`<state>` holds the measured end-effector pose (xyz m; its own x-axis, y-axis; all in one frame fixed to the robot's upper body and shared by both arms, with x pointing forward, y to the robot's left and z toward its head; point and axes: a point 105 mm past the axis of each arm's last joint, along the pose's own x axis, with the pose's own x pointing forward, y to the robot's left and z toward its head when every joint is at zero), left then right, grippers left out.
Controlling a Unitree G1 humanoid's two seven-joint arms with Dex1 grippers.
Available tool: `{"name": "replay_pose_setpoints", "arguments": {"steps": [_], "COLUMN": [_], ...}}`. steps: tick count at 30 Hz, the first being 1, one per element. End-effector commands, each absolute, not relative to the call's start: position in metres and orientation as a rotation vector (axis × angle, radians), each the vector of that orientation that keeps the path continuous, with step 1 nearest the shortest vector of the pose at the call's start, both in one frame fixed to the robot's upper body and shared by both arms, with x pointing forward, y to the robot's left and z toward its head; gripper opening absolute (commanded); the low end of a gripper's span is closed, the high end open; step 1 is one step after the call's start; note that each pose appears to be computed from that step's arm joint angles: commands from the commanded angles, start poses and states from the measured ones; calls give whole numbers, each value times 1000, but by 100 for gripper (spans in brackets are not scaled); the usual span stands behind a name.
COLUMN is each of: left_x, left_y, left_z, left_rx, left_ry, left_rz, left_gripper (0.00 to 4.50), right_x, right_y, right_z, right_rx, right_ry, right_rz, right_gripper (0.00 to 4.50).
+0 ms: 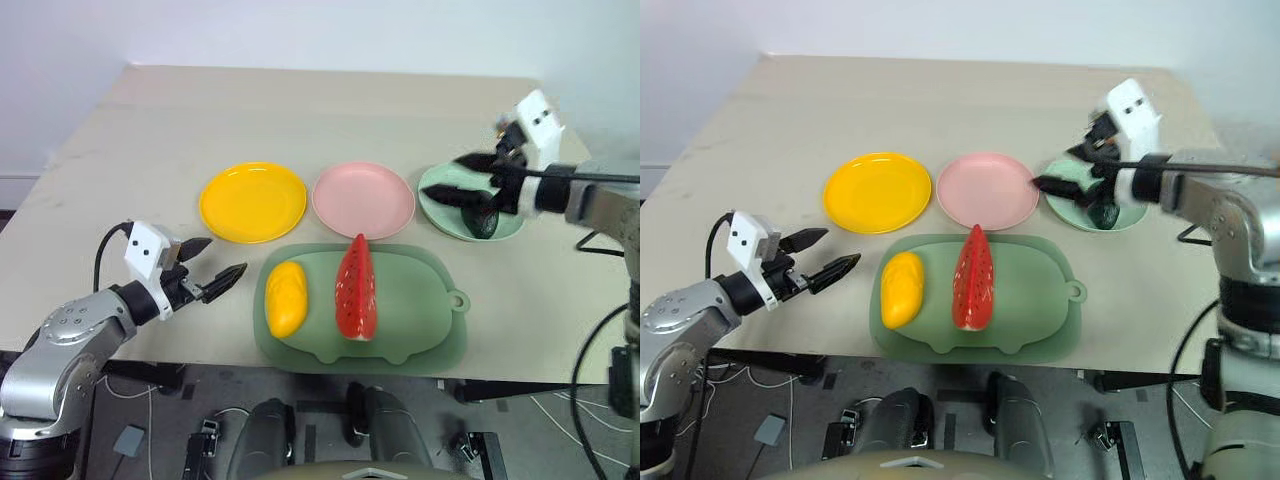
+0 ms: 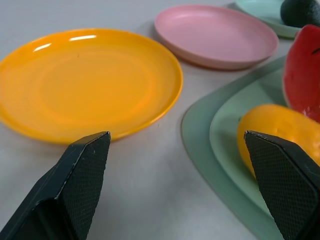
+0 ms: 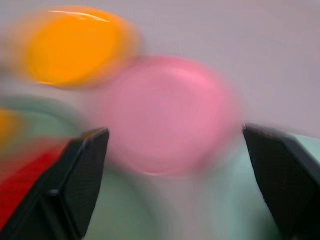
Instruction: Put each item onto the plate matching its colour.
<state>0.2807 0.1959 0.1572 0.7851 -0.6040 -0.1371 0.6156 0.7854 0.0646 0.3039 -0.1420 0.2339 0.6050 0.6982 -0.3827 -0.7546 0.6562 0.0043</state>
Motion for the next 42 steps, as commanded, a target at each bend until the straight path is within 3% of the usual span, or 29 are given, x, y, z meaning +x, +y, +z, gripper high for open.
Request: {"name": "replay_pose_setpoints", "arguments": {"steps": [1, 17, 27, 35, 42], "left_x": [284, 286, 281, 281, 279], "left_y": [191, 184, 186, 186, 189], "left_z": [163, 157, 153, 152, 152], "left_rx": [130, 114, 106, 110, 114], "left_ry": [88, 100, 104, 105, 110], "left_rz": [-692, -720, -700, -693, -683], "left_gripper": [450, 450, 450, 450, 450], "right_x": [282, 275, 269, 281, 297], "right_y": [-125, -96, -101, -111, -107], "right_z": [215, 170, 146, 139, 165], "right_rx": [-150, -106, -246, -450, -446], "right_ry": [454, 572, 675, 676, 568], "right_rz": [876, 823, 782, 741, 791], "right_gripper": [446, 446, 446, 446, 302]}}
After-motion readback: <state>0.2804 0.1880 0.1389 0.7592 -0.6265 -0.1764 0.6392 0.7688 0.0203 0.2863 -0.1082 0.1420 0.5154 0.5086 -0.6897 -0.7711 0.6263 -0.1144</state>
